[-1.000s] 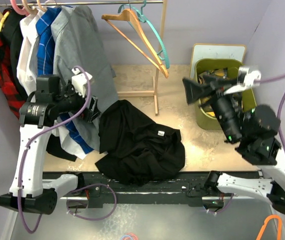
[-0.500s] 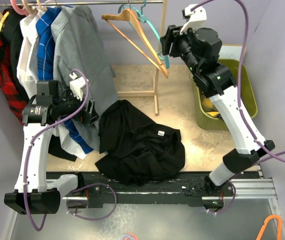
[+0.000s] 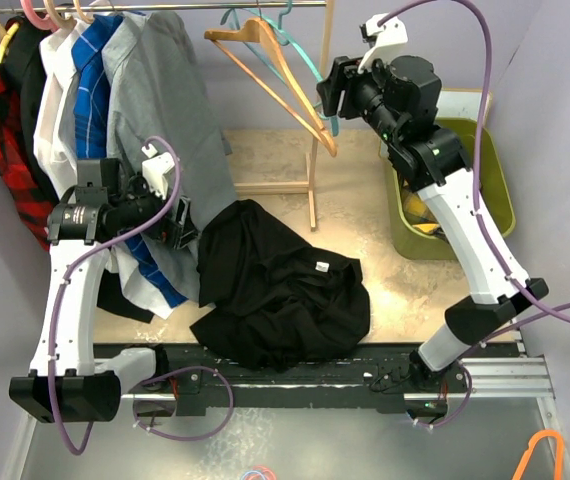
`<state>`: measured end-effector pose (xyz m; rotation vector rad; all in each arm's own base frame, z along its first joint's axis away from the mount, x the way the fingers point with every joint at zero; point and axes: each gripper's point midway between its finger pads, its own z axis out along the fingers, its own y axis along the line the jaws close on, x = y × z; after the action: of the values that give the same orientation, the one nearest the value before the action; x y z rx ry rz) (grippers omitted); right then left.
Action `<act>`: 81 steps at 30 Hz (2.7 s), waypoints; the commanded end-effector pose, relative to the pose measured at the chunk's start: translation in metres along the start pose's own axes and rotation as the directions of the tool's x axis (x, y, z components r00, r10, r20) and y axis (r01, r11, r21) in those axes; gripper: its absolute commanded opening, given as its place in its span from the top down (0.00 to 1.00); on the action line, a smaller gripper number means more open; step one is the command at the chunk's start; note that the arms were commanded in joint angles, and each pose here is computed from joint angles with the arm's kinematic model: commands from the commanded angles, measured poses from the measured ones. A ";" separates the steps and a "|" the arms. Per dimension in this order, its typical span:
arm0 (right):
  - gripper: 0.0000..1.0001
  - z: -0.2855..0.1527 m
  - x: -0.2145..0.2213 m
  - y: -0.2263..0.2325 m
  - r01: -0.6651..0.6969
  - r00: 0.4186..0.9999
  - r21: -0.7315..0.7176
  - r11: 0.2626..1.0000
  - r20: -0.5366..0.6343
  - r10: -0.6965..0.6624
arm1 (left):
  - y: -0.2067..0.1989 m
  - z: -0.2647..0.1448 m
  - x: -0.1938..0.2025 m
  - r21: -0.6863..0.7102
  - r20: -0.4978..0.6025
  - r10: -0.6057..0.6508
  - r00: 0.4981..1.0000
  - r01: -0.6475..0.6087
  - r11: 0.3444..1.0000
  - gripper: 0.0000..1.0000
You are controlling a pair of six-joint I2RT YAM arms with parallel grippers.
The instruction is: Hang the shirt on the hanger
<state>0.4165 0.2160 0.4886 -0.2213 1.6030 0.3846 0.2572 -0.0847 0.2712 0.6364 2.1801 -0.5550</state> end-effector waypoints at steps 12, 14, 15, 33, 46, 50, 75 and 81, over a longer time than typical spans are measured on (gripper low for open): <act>1.00 0.026 0.002 0.017 -0.001 1.000 -0.091 0.996 -0.012 -0.001 | 0.000 0.001 -0.007 0.025 0.037 0.045 0.998 -0.046 0.999 0.00; 1.00 0.023 -0.006 0.019 0.004 1.000 -0.098 0.995 0.006 -0.003 | -0.002 0.003 -0.007 0.040 0.031 0.044 0.999 -0.045 0.998 0.00; 1.00 0.021 -0.011 0.019 0.005 1.000 -0.101 0.995 0.016 -0.003 | -0.003 0.003 -0.005 0.053 0.026 0.045 0.999 -0.046 0.998 0.00; 1.00 -0.037 -0.069 0.011 0.026 0.984 -0.081 0.996 0.178 -0.012 | -0.016 0.061 0.000 -0.021 -0.270 0.254 0.929 -0.269 0.963 0.00; 1.00 -0.138 0.008 -0.020 -0.081 0.996 0.009 0.997 0.049 0.080 | -0.084 0.157 0.015 0.166 -0.414 0.391 0.822 -0.354 0.921 0.00; 1.00 -0.188 0.041 -0.045 -0.121 0.993 0.109 0.987 0.010 0.120 | -0.082 0.179 0.009 0.128 -0.427 0.373 0.824 -0.354 0.927 0.03; 1.00 -0.327 0.199 -0.024 -0.397 0.826 0.092 0.913 -0.398 0.399 | -0.089 0.244 0.069 0.199 -0.563 0.391 0.728 -0.339 0.919 0.76; 1.00 -0.348 0.215 -0.019 -0.406 0.798 0.069 0.911 -0.459 0.391 | -0.109 0.221 0.056 0.276 -0.526 0.405 0.748 -0.300 0.913 1.00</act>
<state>0.1078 0.0855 0.2817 0.0431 2.1436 0.6391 0.2957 -0.2732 0.0868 1.4368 2.5211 -0.2565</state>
